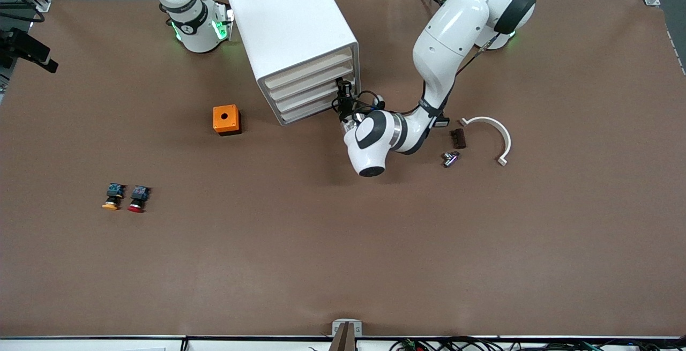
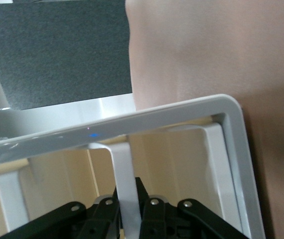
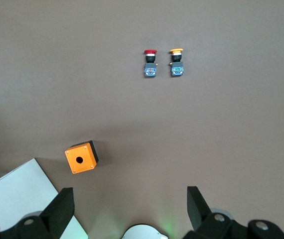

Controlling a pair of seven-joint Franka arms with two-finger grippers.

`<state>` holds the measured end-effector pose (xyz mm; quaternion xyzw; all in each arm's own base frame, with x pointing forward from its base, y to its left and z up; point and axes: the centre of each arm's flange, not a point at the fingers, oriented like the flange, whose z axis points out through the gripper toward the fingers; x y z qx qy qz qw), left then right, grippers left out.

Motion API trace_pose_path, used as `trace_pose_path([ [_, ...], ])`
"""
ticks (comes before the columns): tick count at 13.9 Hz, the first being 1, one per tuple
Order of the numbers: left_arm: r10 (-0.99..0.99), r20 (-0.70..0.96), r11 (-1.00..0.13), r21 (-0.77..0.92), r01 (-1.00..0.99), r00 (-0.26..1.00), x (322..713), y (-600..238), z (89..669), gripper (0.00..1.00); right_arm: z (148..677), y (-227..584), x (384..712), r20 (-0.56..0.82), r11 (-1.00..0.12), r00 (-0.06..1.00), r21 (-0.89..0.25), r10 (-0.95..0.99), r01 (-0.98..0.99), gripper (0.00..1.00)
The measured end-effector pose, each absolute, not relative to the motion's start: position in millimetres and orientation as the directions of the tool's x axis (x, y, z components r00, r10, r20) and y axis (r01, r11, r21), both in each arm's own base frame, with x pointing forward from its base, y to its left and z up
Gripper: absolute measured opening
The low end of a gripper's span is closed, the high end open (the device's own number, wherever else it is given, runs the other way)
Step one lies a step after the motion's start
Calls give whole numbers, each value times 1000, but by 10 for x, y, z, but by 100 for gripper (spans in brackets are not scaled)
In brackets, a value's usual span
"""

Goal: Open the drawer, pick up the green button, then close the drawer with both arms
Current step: 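Grip the drawer front with the left gripper and pull it open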

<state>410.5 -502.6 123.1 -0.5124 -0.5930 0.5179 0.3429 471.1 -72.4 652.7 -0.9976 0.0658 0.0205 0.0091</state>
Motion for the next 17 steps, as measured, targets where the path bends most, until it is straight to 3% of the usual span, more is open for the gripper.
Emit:
trace_pose_path([
  [5,958,-121,-55,-968,246,-261,4173,-4969,1222,8,6505,-735,4731,-45,-991,990,-15,-133,-133,100],
  [17,898,-140,-27,-964,265,-418,4937,-4277,1247,12,6370,-779,4901,-69,-993,990,-13,-119,-120,100],
])
